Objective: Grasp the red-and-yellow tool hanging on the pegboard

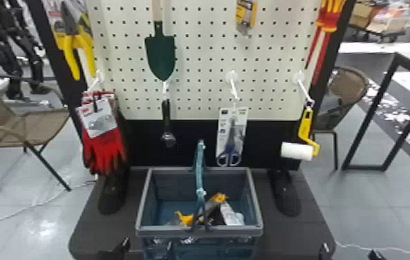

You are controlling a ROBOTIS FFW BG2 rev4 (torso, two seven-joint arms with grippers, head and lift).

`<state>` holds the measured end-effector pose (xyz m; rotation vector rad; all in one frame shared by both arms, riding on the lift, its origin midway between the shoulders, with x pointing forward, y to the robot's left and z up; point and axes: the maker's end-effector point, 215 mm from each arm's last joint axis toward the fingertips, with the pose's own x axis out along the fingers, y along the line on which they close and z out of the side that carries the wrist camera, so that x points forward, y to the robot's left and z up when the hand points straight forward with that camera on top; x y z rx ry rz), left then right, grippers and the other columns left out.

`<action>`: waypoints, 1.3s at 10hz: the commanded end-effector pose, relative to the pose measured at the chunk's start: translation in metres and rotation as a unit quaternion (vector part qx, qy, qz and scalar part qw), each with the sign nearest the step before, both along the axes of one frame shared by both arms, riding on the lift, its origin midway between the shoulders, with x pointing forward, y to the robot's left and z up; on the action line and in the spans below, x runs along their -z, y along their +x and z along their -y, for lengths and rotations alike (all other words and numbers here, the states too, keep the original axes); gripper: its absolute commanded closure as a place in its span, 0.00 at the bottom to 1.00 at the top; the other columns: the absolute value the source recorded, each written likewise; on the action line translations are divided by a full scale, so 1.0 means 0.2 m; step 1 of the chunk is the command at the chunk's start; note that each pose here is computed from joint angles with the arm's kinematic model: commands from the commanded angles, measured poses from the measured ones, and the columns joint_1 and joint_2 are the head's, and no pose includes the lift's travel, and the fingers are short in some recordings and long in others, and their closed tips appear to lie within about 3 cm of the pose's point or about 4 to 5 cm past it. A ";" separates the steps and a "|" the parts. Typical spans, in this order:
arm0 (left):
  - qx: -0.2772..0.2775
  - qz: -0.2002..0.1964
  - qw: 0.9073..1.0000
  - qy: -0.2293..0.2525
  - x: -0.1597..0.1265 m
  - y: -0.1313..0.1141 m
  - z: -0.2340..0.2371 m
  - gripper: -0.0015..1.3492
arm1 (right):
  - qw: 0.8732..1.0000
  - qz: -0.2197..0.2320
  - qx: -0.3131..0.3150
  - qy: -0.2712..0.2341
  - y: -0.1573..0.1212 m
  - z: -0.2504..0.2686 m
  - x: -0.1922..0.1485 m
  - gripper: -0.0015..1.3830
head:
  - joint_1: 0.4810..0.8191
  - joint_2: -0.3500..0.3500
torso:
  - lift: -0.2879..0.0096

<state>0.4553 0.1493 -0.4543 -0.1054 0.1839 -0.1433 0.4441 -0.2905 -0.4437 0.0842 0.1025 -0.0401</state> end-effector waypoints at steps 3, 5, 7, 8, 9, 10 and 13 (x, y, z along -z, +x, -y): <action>-0.001 -0.001 1.000 0.000 0.00 0.00 0.00 0.12 | 1.000 0.019 -0.009 -0.011 0.12 -0.03 -0.25 0.09 | 0.20 0.50 | 0.63; 0.000 -0.002 1.000 0.000 0.01 0.00 0.00 0.12 | 0.999 0.025 -0.028 -0.021 0.28 -0.04 -0.56 0.09 | 0.20 0.50 | 0.63; 0.000 -0.003 1.000 0.001 0.01 0.00 0.00 0.12 | 0.996 0.037 -0.073 -0.039 0.45 -0.06 -0.85 0.09 | 0.20 0.50 | 0.63; 0.002 -0.004 1.000 0.000 0.01 0.00 0.01 0.12 | 0.994 0.034 -0.096 -0.045 0.53 -0.05 -0.98 0.09 | 0.20 0.50 | 0.63; 0.007 -0.006 1.000 0.002 0.01 0.01 0.03 0.12 | 0.991 0.043 -0.118 -0.054 0.61 -0.02 -1.15 0.09 | 0.20 0.50 | 0.63; 0.010 -0.008 1.000 0.005 0.02 0.01 0.04 0.12 | 0.989 0.051 -0.120 -0.063 0.67 0.00 -1.27 0.09 | 0.20 0.50 | 0.63; 0.022 -0.011 1.000 0.009 0.02 0.03 0.08 0.12 | 0.984 0.079 -0.136 -0.080 0.83 0.08 -1.65 0.09 | 0.20 0.50 | 0.63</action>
